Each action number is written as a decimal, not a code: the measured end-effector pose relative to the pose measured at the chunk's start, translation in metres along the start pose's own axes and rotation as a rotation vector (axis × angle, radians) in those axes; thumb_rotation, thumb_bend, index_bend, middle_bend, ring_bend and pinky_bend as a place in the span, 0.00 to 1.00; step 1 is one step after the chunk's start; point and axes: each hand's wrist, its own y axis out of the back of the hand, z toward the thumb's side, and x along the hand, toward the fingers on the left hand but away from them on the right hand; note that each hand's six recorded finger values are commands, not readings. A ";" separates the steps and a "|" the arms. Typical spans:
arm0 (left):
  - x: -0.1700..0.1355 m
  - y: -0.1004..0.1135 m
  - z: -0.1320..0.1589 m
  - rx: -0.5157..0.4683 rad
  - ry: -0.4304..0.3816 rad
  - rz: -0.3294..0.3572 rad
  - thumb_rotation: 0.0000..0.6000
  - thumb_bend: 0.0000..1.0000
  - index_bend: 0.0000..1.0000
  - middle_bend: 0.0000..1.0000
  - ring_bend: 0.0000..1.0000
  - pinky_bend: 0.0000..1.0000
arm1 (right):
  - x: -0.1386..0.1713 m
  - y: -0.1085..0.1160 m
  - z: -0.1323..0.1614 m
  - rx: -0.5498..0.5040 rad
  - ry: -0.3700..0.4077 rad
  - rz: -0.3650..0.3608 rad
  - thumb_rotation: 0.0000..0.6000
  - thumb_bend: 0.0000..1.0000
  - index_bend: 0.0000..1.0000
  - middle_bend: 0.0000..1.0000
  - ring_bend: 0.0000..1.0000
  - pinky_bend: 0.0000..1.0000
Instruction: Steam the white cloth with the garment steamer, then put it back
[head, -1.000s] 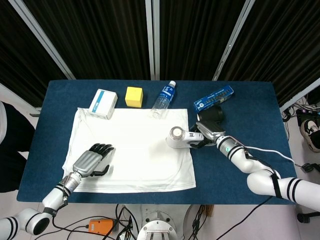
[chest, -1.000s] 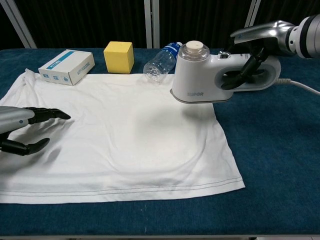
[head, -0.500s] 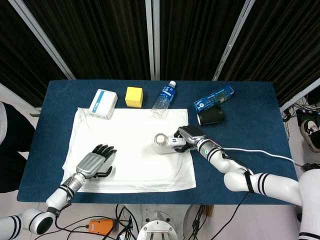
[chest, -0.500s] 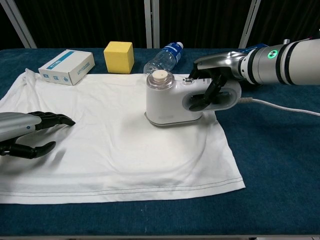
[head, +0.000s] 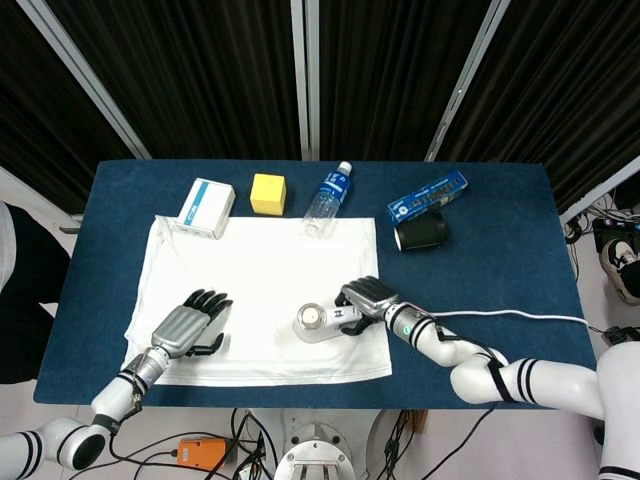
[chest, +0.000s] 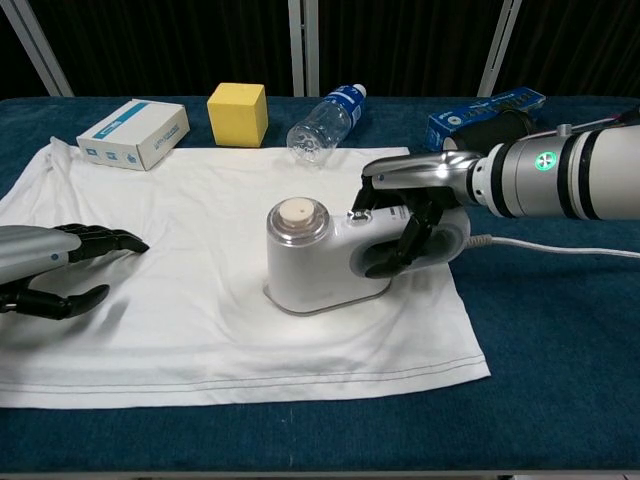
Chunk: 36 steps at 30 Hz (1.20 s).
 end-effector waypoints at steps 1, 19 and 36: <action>0.000 0.000 0.000 0.001 0.000 -0.001 0.30 0.44 0.00 0.03 0.00 0.00 | 0.004 -0.005 0.002 0.012 0.013 0.015 1.00 0.70 0.99 0.90 0.94 0.62; 0.003 0.005 0.004 0.027 -0.008 0.003 0.30 0.44 0.00 0.03 0.00 0.00 | 0.004 0.045 -0.019 -0.077 0.045 -0.222 1.00 0.70 1.00 0.90 0.94 0.62; 0.003 0.003 0.004 0.030 -0.005 -0.006 0.30 0.44 0.00 0.03 0.00 0.00 | -0.023 0.035 -0.046 -0.082 -0.049 -0.184 1.00 0.70 1.00 0.90 0.94 0.62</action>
